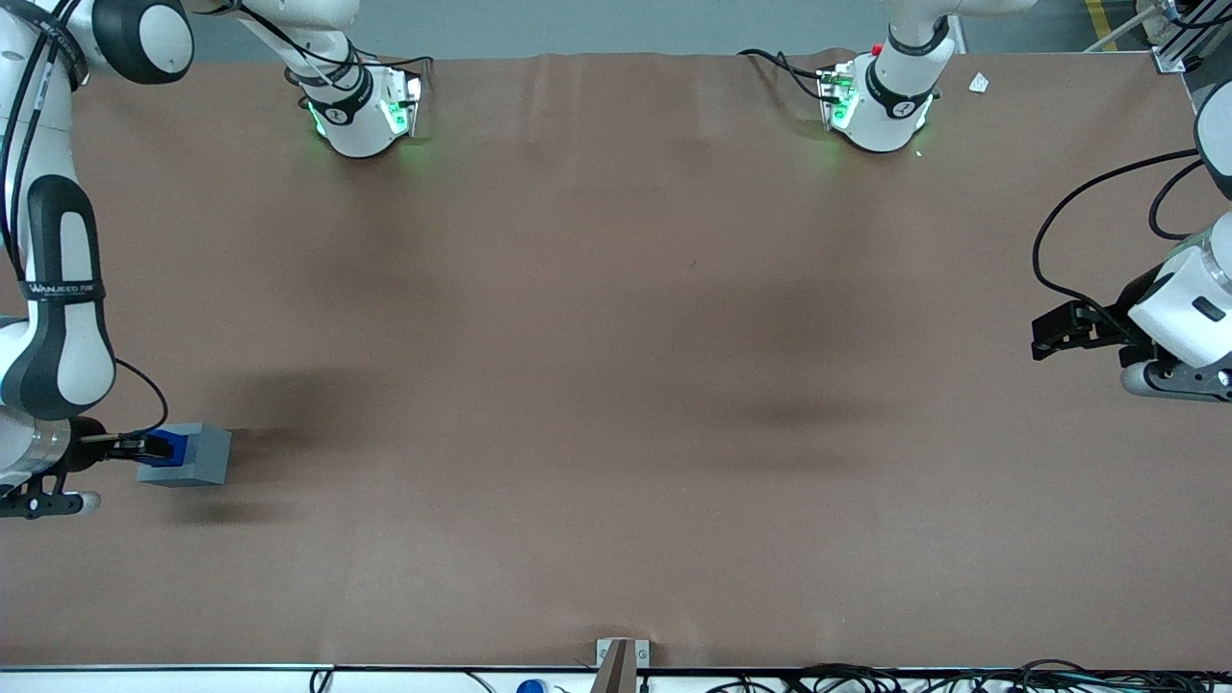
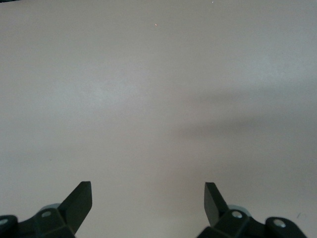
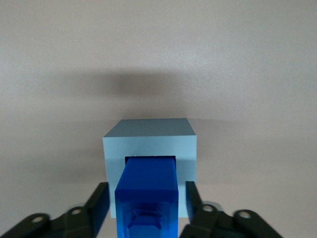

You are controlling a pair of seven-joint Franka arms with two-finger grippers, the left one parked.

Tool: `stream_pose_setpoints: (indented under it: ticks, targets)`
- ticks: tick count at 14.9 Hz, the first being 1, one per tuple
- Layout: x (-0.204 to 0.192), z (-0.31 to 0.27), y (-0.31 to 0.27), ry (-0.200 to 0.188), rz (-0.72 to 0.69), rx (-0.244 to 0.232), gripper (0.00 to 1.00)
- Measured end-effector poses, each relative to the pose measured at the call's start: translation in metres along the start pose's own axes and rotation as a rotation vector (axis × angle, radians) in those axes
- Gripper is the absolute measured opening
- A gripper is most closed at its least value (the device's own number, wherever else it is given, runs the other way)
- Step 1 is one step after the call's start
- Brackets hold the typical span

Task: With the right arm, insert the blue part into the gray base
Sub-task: 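Open the right gripper and raise it off the block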

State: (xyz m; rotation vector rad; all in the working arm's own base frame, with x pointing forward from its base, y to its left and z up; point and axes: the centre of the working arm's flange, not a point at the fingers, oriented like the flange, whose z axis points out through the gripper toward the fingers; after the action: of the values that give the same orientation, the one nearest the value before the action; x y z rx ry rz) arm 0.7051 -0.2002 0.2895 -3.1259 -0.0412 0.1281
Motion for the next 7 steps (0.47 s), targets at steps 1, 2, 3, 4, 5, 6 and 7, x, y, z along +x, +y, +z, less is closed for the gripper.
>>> stream_pose_setpoints:
  ticks: [1,2,3,4,5,6,7]
  targets:
    - [0.0,-0.003,0.0,0.002,0.001,0.0,0.84]
    - [-0.002,-0.012,-0.002,-0.008,0.005,0.003,0.93]
    - [-0.007,-0.029,-0.007,-0.039,0.023,0.013,1.0]
    - [-0.014,-0.054,-0.017,-0.072,0.05,0.023,1.0]
    - [-0.022,-0.086,-0.03,-0.088,0.072,0.024,1.0]
    - [-0.031,-0.122,-0.045,-0.084,0.083,0.02,1.0]
    - [-0.042,-0.158,-0.059,-0.072,0.089,0.016,1.0]
